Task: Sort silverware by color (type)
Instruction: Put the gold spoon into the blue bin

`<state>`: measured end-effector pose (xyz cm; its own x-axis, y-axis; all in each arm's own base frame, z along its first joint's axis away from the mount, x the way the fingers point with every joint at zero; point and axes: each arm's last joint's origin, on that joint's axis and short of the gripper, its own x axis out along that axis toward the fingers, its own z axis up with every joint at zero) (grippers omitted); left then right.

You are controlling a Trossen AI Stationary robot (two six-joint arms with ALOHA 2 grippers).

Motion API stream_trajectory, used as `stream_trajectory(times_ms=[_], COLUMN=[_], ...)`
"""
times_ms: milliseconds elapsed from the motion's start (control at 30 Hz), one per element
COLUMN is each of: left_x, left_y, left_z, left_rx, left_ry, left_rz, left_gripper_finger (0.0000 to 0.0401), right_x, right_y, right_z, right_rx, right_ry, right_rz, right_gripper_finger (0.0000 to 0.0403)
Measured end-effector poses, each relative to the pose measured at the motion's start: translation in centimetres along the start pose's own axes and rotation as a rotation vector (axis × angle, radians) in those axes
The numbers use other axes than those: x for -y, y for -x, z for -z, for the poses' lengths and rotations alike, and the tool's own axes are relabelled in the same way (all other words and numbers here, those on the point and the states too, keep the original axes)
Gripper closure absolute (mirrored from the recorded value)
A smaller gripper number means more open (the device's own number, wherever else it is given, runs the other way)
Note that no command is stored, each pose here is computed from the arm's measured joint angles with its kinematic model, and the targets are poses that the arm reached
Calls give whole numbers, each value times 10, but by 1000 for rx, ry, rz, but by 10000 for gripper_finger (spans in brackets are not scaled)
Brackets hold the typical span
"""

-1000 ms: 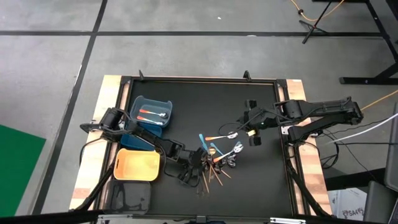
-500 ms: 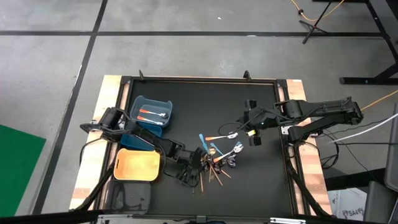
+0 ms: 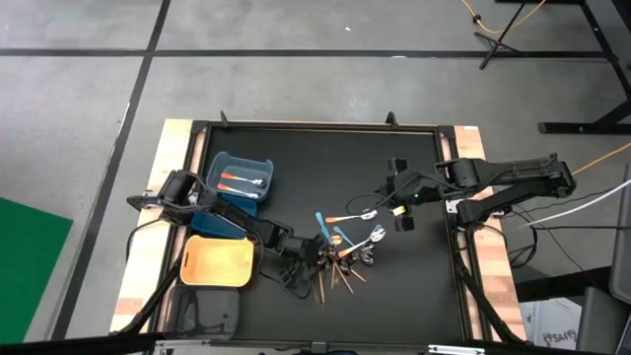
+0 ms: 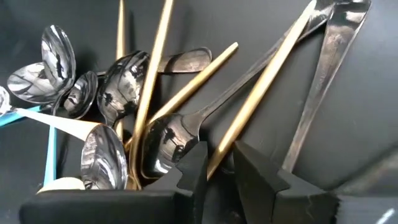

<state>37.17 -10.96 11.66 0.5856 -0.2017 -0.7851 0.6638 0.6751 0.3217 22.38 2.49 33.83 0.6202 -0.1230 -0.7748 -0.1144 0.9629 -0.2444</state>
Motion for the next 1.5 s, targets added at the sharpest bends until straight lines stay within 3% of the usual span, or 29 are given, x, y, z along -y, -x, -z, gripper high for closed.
stream_trajectory(times_ms=[333, 800, 1033, 1233, 1500], left_x=[-11, -10, -10, -13, -17], left_y=[1, 2, 2, 2, 2], left_z=[9, 13, 14, 17, 18], left_rx=[14, -34, -38, -40, -26], left_ry=[-33, -14, -8, 89, 112], left_rz=[35, 67, 65, 63, 58], left_gripper_finger=[332, 393, 389, 371, 375], right_x=[0, 0, 0, 0, 0], right_y=[0, 0, 0, 0, 0], right_z=[0, 0, 0, 0, 0], right_rx=[0, 0, 0, 1, 1], right_ry=[-34, -34, -34, -34, -34], right_rz=[-2, -3, -3, -6, -6], right_gripper_finger=[284, 284, 284, 284, 284])
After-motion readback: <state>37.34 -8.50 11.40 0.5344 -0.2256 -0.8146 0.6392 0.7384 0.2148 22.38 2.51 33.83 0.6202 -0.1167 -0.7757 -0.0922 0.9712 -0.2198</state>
